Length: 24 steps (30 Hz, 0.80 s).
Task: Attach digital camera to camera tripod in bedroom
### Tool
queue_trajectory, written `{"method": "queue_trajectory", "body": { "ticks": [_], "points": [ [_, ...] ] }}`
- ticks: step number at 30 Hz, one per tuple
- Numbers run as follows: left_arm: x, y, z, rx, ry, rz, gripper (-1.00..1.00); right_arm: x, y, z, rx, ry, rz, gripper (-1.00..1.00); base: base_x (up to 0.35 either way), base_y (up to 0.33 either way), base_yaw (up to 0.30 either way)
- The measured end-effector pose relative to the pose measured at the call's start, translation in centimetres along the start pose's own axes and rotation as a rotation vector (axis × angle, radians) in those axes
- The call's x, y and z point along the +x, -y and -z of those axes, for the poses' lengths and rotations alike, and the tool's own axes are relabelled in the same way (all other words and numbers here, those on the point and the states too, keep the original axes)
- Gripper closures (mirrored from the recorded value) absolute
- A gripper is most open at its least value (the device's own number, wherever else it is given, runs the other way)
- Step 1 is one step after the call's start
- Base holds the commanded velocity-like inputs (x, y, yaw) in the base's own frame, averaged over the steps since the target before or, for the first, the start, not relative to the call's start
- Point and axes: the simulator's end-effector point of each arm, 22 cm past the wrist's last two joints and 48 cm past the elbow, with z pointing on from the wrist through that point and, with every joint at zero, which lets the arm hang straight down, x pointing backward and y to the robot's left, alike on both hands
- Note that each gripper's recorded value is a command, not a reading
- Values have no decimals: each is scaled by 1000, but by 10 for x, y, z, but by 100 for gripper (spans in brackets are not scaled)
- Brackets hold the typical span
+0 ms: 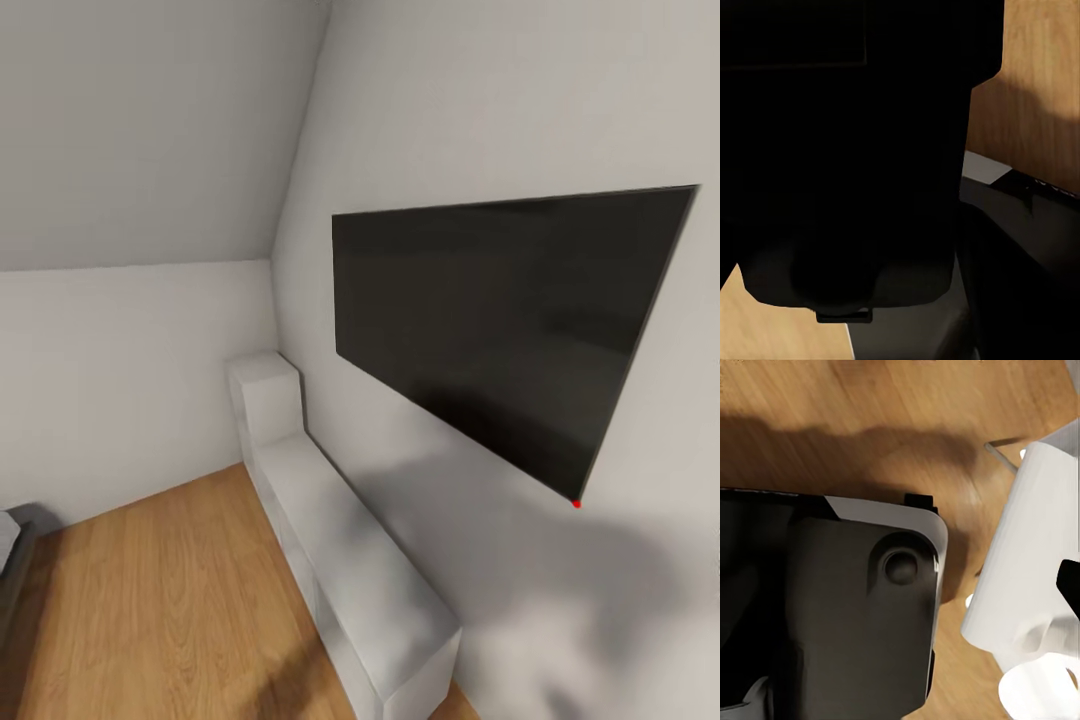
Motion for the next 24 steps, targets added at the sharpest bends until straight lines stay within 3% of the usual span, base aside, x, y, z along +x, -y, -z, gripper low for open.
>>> {"method": "queue_trajectory", "body": {
  "ticks": [24],
  "points": [
    [-1,-4,21,1,36,6,100,3,-2,22,0,8,-1,-100,0,0,0]
  ]
}}
